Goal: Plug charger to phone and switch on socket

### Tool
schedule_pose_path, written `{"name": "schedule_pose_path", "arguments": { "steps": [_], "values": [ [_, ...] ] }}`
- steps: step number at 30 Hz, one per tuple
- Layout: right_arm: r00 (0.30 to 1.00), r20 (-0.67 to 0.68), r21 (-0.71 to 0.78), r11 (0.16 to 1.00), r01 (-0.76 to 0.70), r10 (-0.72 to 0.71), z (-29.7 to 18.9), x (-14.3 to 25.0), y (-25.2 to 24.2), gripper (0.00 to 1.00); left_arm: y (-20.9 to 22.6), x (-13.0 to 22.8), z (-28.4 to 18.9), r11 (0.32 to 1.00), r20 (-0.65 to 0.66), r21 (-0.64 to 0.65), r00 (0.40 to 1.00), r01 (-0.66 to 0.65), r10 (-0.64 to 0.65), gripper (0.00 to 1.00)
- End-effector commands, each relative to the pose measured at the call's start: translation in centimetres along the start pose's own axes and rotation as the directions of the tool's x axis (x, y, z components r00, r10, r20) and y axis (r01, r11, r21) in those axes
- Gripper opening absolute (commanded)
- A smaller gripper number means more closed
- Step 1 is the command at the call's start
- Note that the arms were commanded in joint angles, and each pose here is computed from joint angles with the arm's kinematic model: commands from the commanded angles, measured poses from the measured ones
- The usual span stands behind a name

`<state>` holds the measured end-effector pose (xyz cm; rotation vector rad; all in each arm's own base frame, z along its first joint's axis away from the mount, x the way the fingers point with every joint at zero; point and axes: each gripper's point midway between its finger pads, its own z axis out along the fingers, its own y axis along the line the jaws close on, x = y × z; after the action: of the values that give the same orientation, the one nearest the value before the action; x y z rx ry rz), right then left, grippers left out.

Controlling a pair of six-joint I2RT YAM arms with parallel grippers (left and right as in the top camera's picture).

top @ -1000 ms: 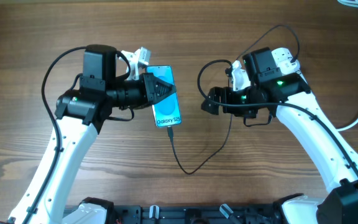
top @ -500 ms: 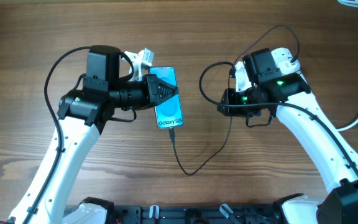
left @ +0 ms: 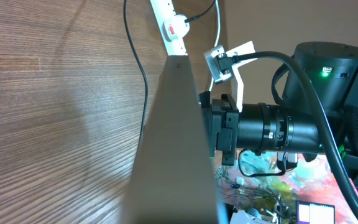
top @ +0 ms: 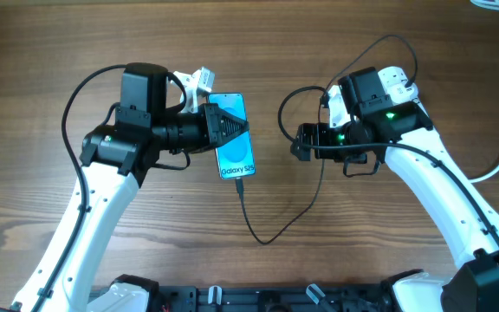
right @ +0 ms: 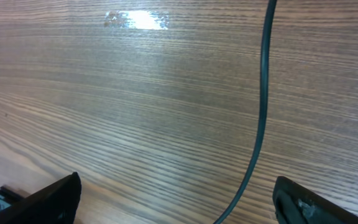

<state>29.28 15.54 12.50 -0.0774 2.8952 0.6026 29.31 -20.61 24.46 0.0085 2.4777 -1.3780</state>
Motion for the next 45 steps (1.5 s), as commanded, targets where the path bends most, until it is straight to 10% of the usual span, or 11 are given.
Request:
{"name": "schedule_pose_path", "arguments": {
  "steps": [1, 19, 21, 31, 39, 45],
  "values": [
    [0.999, 0.035, 0.014, 1.0, 0.005, -0.006, -0.4, -0.7, -0.2, 1.0, -0.9, 0.1, -0.3, 0.999, 0.003, 0.018, 0.999, -0.038, 0.038, 0.04],
    [0.99, 0.104, -0.045, 0.995, -0.094, 0.098, -0.5, -2.6, 0.9, 1.0, -1.0, -0.1, -0.3, 0.999, 0.008, 0.021, 0.999, -0.048, 0.047, 0.04],
    [0.995, 0.094, -0.131, 0.99, 0.049, -0.037, -0.7, -2.3, 2.7, 0.81, -1.3, -0.2, -0.3, 0.996, 0.011, 0.034, 0.997, -0.083, 0.082, 0.04],
    [0.812, 0.279, -0.7, 0.471, 0.537, -0.512, -7.3, 4.6, 12.6, 0.72, -5.8, -2.2, -1.0, 0.938, 0.105, 0.205, 0.959, -0.28, 0.263, 0.04],
    [0.753, 0.433, -0.76, 0.25, 0.601, -0.495, -10.3, 5.4, 14.5, 0.73, -6.1, -3.3, -1.9, 0.943, 0.13, 0.232, 0.968, -0.239, 0.214, 0.04],
    [0.746, 0.478, -0.758, 0.212, 0.617, -0.463, -11.1, 3.7, 15.5, 0.72, -9.4, -1.3, -3.0, 0.816, 0.116, 0.403, 0.908, -0.414, 0.403, 0.04]
  ]
}}
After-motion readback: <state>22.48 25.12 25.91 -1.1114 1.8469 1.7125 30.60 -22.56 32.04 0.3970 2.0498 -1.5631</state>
